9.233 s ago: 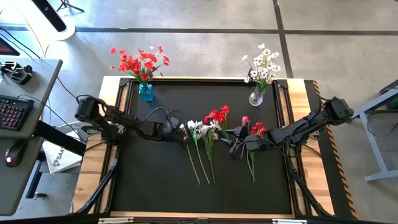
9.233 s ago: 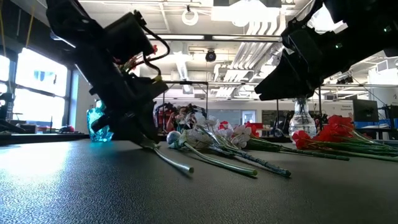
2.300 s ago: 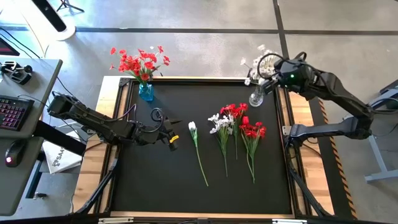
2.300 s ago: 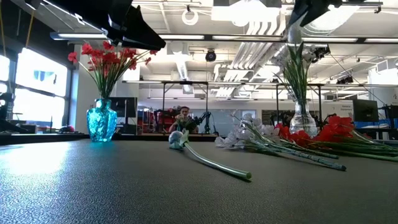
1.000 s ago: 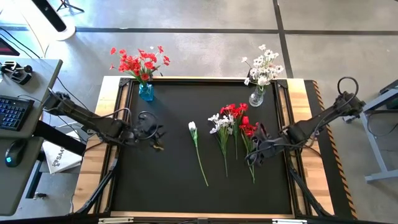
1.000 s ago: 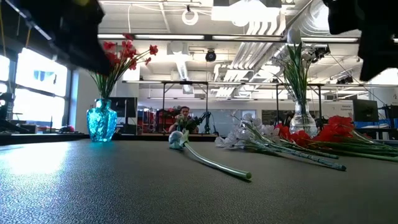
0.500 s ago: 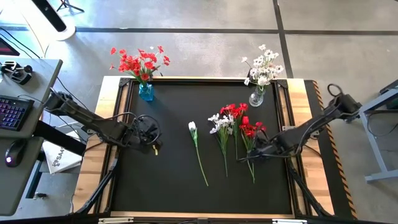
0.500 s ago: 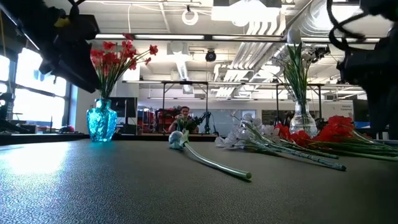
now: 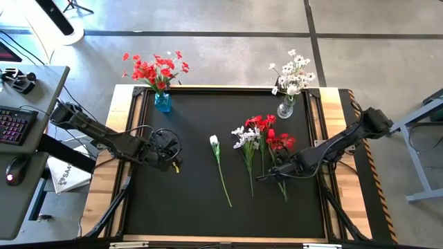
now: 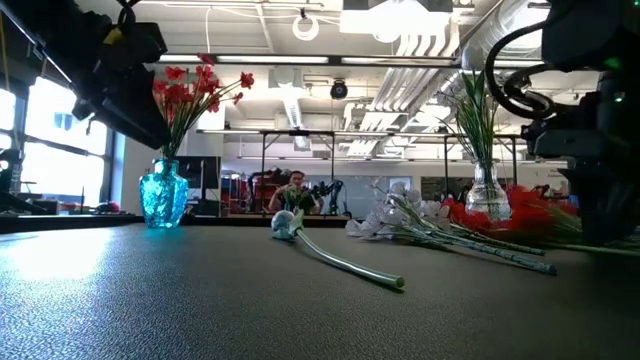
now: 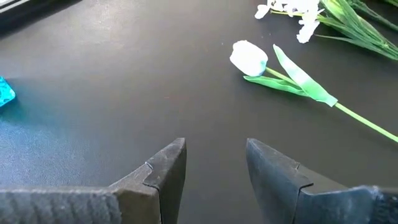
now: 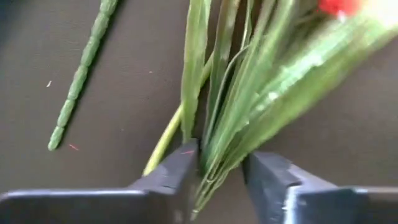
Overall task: Sort flowers into vase by color
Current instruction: Put the orange orchid into the blue vase
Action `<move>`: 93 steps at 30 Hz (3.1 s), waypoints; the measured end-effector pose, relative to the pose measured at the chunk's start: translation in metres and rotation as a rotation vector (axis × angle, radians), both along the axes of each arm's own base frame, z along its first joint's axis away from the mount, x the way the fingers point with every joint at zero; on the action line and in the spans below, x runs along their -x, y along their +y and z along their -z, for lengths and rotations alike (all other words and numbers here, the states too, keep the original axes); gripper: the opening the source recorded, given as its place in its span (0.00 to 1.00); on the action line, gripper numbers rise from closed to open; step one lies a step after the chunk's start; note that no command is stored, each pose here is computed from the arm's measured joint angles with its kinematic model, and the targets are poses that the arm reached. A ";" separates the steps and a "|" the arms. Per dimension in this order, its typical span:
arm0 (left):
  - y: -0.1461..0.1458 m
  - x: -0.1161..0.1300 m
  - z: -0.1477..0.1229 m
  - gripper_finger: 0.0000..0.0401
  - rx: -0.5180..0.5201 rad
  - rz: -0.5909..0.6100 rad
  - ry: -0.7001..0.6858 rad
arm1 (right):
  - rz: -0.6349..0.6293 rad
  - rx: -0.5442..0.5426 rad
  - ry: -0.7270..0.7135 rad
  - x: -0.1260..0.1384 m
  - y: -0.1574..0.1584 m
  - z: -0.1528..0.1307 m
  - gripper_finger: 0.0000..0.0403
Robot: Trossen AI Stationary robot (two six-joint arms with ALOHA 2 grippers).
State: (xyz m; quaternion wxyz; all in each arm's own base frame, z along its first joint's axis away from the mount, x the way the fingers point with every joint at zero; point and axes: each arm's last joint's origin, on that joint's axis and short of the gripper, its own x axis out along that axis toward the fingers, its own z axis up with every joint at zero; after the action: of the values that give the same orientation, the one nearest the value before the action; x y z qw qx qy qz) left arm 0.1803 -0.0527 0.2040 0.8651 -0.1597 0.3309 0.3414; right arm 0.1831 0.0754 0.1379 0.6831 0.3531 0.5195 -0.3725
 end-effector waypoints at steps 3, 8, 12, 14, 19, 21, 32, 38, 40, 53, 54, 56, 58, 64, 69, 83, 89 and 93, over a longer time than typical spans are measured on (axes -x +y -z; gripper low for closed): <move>0.000 0.000 0.000 0.39 0.001 0.000 -0.001 | -0.084 0.014 -0.039 0.003 0.004 -0.008 0.07; 0.000 -0.001 0.000 0.39 0.003 0.003 -0.007 | -0.202 0.074 -0.197 0.012 0.009 -0.031 0.04; -0.002 -0.003 -0.001 0.39 -0.030 0.063 0.007 | -0.358 0.159 -0.440 0.012 0.016 -0.046 0.02; -0.004 -0.006 -0.003 0.39 -0.052 0.123 0.004 | -0.488 0.203 -0.609 0.006 0.022 -0.049 0.01; -0.012 -0.022 -0.014 0.39 -0.128 0.315 -0.086 | -0.652 0.388 -1.046 -0.011 0.025 -0.061 0.01; -0.015 -0.029 -0.017 0.39 -0.188 0.389 -0.156 | -0.681 0.500 -1.149 -0.016 0.023 -0.066 0.01; -0.011 -0.074 -0.007 0.39 -0.408 0.708 -0.616 | -0.950 0.846 -1.432 -0.062 0.015 -0.097 0.00; -0.005 -0.111 -0.005 0.41 -0.472 0.805 -0.664 | -0.942 0.961 -1.397 -0.096 0.011 -0.108 0.00; -0.003 -0.121 -0.006 0.43 -0.447 0.826 -0.679 | -0.930 0.993 -1.379 -0.105 0.010 -0.110 0.00; -0.001 -0.140 -0.014 0.45 -0.391 0.828 -0.728 | -0.869 1.028 -1.295 -0.124 0.007 -0.104 0.00; -0.001 -0.140 -0.014 0.44 -0.389 0.835 -0.730 | -0.869 1.028 -1.291 -0.124 0.007 -0.104 0.00; -0.002 -0.139 -0.014 0.42 -0.385 0.848 -0.734 | -0.860 1.023 -1.290 -0.124 0.007 -0.103 0.00; -0.002 -0.139 -0.014 0.39 -0.385 0.848 -0.735 | -0.853 1.018 -1.278 -0.124 0.007 -0.102 0.00; -0.002 -0.139 -0.015 0.32 -0.383 0.846 -0.742 | -0.853 0.995 -1.252 -0.125 0.006 -0.099 0.02; -0.003 -0.141 -0.017 0.26 -0.337 0.874 -0.767 | -0.867 0.979 -1.228 -0.125 0.007 -0.096 0.07; 0.013 -0.113 -0.026 0.02 -0.298 0.650 -0.375 | -0.743 0.875 -1.036 -0.097 -0.002 -0.117 0.42; 0.034 -0.053 -0.053 0.01 -0.449 0.310 -0.241 | -0.711 0.866 -0.973 -0.083 -0.003 -0.126 0.45; 0.052 -0.011 -0.062 0.01 -0.520 0.135 -0.299 | -0.730 0.861 -0.940 -0.087 -0.001 -0.117 0.45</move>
State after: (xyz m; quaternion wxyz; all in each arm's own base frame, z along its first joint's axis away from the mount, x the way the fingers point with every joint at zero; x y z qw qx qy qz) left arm 0.1915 -0.0011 0.2663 0.9368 0.0409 0.1116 0.3290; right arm 0.2704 0.0747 0.2548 0.9926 -0.0195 0.0639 -0.1015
